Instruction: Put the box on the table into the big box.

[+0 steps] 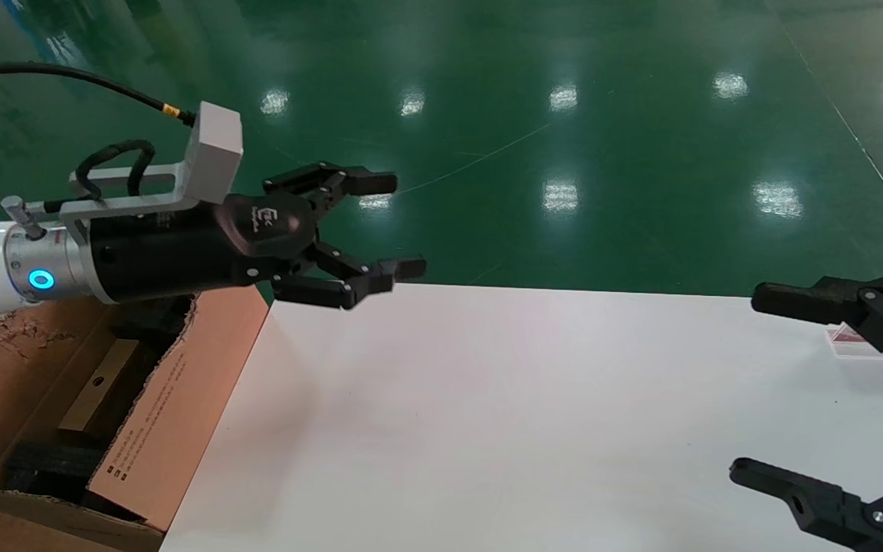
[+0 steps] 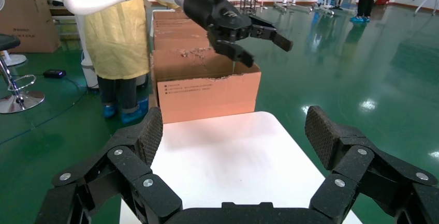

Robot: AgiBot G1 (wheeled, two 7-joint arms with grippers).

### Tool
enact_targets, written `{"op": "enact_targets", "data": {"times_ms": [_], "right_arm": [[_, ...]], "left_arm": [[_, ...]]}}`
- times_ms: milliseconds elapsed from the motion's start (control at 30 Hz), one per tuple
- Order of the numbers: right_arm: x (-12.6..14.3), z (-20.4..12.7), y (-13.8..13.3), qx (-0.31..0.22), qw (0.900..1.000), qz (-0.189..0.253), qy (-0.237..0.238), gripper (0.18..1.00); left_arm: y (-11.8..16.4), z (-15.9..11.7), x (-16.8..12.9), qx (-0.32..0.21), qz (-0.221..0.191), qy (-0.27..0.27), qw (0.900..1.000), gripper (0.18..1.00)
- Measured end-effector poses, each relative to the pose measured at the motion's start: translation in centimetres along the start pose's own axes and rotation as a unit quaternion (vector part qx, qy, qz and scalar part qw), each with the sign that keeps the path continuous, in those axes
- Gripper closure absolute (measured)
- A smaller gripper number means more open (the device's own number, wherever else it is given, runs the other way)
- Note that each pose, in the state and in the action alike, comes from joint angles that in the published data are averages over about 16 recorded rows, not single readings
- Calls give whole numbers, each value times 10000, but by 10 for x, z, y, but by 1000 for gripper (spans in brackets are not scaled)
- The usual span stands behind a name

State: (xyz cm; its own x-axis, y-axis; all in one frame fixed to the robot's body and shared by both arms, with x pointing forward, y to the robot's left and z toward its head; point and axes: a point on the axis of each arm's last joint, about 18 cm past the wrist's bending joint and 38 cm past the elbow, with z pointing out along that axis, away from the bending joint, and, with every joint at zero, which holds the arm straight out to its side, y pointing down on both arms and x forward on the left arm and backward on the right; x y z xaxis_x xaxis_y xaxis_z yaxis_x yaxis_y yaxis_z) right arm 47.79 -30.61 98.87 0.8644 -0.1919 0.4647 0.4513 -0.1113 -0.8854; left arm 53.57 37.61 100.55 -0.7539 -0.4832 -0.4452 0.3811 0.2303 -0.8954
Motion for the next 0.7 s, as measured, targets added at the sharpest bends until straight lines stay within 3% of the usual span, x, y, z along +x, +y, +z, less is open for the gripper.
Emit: {"op": "enact_targets", "data": {"times_ms": [700], "right_arm": [[0, 0, 0, 0, 10000, 1, 2, 178]], "left_arm": [[-29, 32, 89, 710, 186, 1622, 9840, 184]]}}
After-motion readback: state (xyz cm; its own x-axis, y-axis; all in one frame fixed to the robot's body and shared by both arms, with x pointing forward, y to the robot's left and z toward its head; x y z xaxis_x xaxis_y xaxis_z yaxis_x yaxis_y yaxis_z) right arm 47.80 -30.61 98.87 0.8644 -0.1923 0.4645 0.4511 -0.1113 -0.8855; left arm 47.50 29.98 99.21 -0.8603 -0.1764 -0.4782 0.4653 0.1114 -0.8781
